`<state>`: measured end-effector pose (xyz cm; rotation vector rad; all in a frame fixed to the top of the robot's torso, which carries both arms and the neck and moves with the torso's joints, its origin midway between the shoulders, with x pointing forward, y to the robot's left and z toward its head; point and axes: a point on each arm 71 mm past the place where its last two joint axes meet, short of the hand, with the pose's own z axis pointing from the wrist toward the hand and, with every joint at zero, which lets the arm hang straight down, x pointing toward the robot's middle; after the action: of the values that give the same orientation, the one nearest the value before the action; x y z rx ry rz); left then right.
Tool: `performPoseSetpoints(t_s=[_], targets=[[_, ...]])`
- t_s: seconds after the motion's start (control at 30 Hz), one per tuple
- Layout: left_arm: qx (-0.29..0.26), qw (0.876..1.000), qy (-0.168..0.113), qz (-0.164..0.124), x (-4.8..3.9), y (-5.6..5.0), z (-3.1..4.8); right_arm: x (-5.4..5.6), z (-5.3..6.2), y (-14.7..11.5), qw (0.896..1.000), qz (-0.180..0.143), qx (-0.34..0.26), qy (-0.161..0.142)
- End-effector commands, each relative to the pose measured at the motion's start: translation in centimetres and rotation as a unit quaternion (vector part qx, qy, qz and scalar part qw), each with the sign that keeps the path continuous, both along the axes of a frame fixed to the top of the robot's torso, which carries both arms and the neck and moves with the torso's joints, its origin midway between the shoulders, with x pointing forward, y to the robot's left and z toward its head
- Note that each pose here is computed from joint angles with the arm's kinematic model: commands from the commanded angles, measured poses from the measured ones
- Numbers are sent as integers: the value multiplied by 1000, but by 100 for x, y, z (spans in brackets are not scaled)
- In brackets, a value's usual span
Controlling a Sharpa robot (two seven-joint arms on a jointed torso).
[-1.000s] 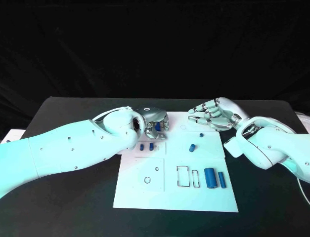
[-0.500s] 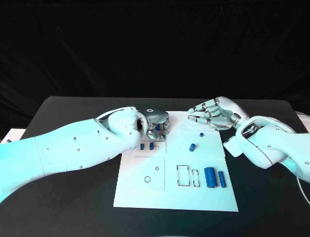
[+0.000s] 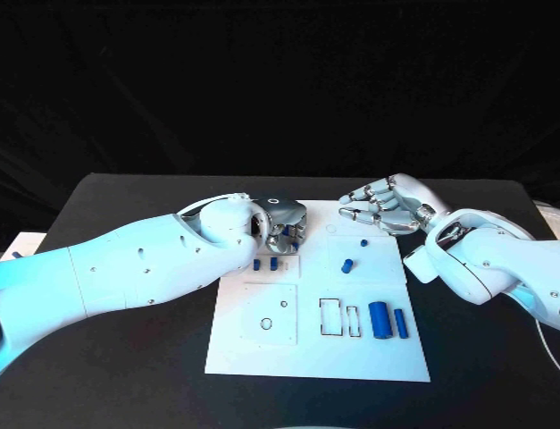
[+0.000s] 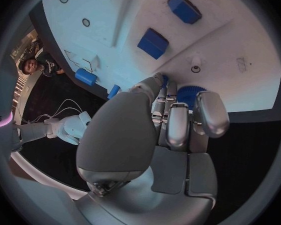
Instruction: Assemble the parts on the task board
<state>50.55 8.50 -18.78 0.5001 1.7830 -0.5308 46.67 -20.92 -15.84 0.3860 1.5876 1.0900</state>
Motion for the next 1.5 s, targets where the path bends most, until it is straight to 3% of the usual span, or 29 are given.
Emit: performPoseSetpoints(t_s=[0.03, 0.57, 0.87, 1.2, 1.5], targets=[[19, 1000, 10, -3, -12, -19, -49, -11, -1, 21, 1000, 10, -1, -1], [-7, 1000, 1, 1, -2, 12, -34, -11, 1, 21, 1000, 10, -1, -2], [-45, 999, -6, 8, -33, 88, 61, -5, -1, 12, 1000, 9, -1, -3], [-82, 996, -8, 28, -124, 333, 275, 9, -15, 0, 1000, 6, -2, -2], [-68, 996, 12, 53, -153, 569, 277, 8, -30, -10, 1000, 5, -3, 0]])
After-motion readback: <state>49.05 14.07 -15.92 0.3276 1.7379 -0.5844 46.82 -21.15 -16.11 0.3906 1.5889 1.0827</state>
